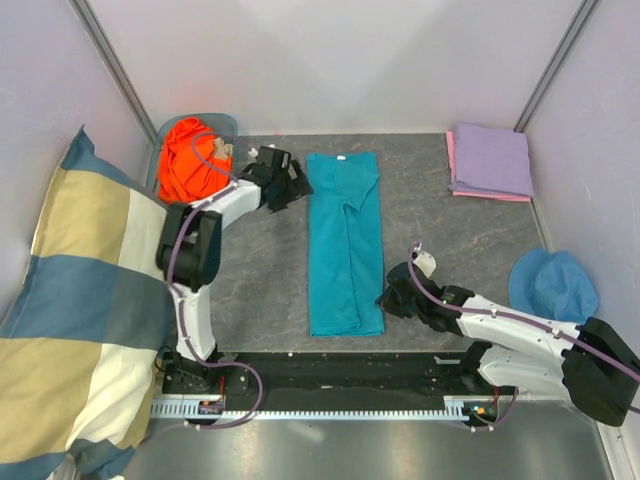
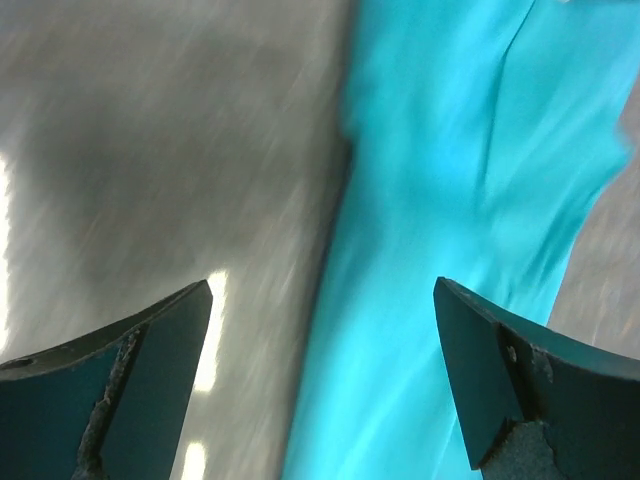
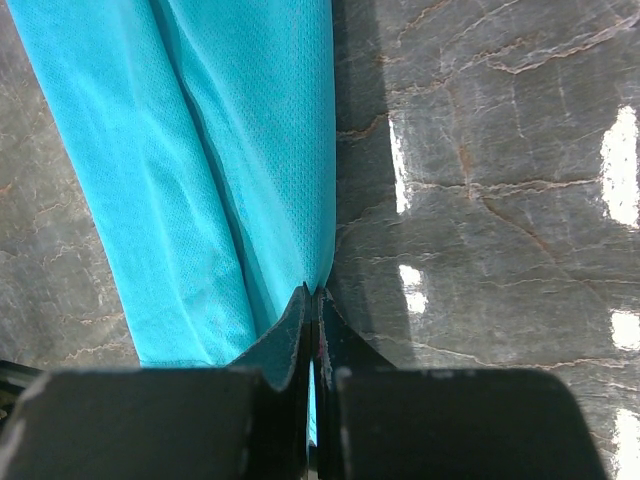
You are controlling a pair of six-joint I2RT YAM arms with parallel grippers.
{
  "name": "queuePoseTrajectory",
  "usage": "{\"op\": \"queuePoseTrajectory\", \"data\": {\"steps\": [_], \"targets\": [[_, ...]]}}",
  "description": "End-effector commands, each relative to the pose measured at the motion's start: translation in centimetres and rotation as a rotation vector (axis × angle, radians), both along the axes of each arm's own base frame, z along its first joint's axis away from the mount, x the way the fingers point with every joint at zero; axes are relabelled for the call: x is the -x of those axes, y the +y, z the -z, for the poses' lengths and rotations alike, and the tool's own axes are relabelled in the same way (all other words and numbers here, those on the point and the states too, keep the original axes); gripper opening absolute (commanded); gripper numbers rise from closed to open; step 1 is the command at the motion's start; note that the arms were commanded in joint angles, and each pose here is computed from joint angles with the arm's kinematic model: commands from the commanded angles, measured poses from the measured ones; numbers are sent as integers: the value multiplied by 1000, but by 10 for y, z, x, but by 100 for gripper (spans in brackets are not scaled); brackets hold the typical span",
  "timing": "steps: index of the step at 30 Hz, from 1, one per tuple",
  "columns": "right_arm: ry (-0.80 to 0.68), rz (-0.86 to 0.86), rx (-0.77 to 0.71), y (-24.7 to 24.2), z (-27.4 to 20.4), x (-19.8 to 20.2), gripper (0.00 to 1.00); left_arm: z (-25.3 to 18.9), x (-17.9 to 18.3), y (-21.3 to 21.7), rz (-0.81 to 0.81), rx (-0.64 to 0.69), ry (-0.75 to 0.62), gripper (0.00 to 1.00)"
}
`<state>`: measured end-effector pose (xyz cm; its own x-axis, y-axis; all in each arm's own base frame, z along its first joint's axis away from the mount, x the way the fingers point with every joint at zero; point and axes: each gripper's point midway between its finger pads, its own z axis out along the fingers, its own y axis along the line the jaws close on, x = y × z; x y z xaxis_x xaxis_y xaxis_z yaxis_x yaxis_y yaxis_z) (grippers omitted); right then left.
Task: Fold and stack the t-shirts
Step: Rotate the tshirt 90 degrees
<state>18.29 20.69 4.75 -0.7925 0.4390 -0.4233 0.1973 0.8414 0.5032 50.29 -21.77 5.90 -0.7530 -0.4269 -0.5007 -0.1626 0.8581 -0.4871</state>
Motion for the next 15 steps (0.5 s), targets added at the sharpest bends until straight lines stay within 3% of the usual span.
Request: {"op": "queuePoseTrajectory", "data": {"steps": [1, 2, 3, 5, 9, 15], "targets": [[4, -11, 8, -1, 4, 3, 0, -39, 68, 26, -62, 15, -41, 100], [5, -15, 9, 0, 5, 3, 0, -60, 84, 29, -75, 47, -71, 100], [5, -14, 12, 0, 6, 2, 0, -31, 114, 36, -93, 23, -8, 100], [3, -27, 8, 2, 7, 3, 0, -43, 147, 21, -47, 40, -41, 100], [15, -44, 14, 4, 14, 4, 0, -16, 231, 9, 56, -13, 5, 100], [26, -58, 5, 7, 19, 7, 0, 15, 305, 6, 123, -44, 75, 100]]}}
